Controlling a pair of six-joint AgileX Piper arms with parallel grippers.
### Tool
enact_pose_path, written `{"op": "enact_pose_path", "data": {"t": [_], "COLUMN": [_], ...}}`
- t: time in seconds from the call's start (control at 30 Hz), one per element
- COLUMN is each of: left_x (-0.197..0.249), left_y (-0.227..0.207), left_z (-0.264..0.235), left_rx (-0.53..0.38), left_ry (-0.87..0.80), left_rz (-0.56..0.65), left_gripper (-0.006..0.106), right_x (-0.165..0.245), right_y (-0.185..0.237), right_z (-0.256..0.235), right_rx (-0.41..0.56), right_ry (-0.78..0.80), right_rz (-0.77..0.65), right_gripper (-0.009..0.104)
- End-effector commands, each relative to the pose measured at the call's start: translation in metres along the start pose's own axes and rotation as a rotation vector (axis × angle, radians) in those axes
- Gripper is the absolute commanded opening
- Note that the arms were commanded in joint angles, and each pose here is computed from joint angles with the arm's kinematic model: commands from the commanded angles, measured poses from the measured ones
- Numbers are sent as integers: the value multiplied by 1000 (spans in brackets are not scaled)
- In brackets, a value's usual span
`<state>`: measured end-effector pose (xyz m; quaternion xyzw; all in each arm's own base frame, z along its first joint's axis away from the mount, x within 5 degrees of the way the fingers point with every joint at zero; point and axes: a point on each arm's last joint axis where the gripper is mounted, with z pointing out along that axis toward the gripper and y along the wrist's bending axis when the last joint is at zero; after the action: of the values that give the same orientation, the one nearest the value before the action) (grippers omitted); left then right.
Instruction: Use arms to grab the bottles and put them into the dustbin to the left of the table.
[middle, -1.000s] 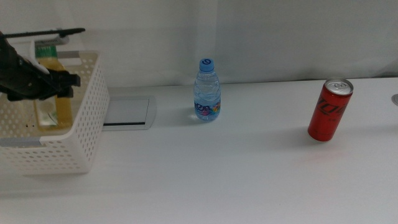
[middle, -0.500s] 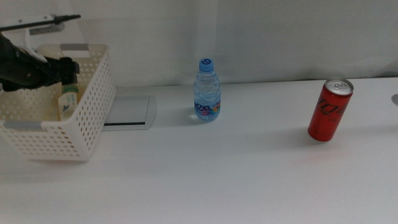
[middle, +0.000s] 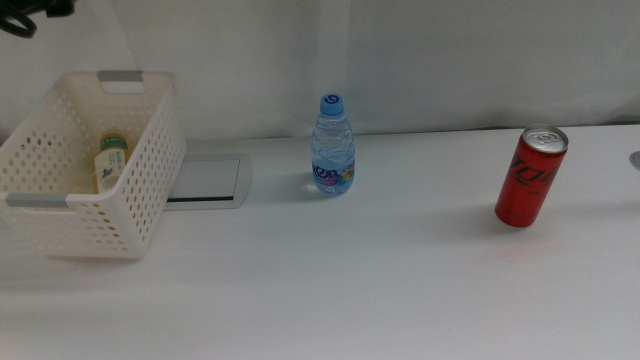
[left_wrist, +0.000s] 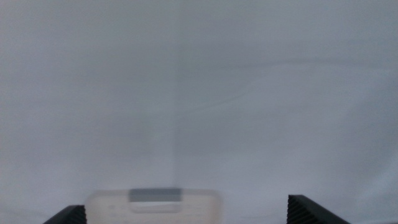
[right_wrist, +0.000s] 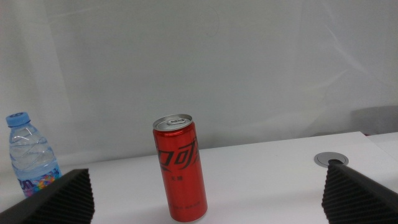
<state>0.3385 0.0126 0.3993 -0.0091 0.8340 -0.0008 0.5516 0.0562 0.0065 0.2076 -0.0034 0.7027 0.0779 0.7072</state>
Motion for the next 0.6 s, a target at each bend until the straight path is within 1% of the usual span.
{"op": "enact_pose_path", "data": {"t": [0.0, 0.1, 0.17, 0.2, 0.27, 0.57], "left_x": [1, 16, 28, 40, 58, 150], "left_y": [-11, -26, -39, -49, -60, -96], "left_z": [-19, -38, -51, -66, -78, -102], "left_rx": [31, 83, 126, 166, 213, 418], "left_ry": [-36, -45, -64, -95, -122, -226], "left_rz": [11, 0, 17, 41, 56, 122], "left_gripper": [84, 84, 84, 84, 84, 84], "right_x": [10, 10, 10, 10, 10, 10], "right_y": [-1, -1, -1, -1, -1, -1], "right_z": [-1, -1, -1, -1, -1, -1], "right_rx": [6, 6, 6, 6, 6, 5], "right_ry": [-2, -2, -2, -2, -2, -4], "right_rz": [-15, -15, -15, -15, -15, -15], "right_gripper": [103, 103, 103, 103, 103, 103]}}
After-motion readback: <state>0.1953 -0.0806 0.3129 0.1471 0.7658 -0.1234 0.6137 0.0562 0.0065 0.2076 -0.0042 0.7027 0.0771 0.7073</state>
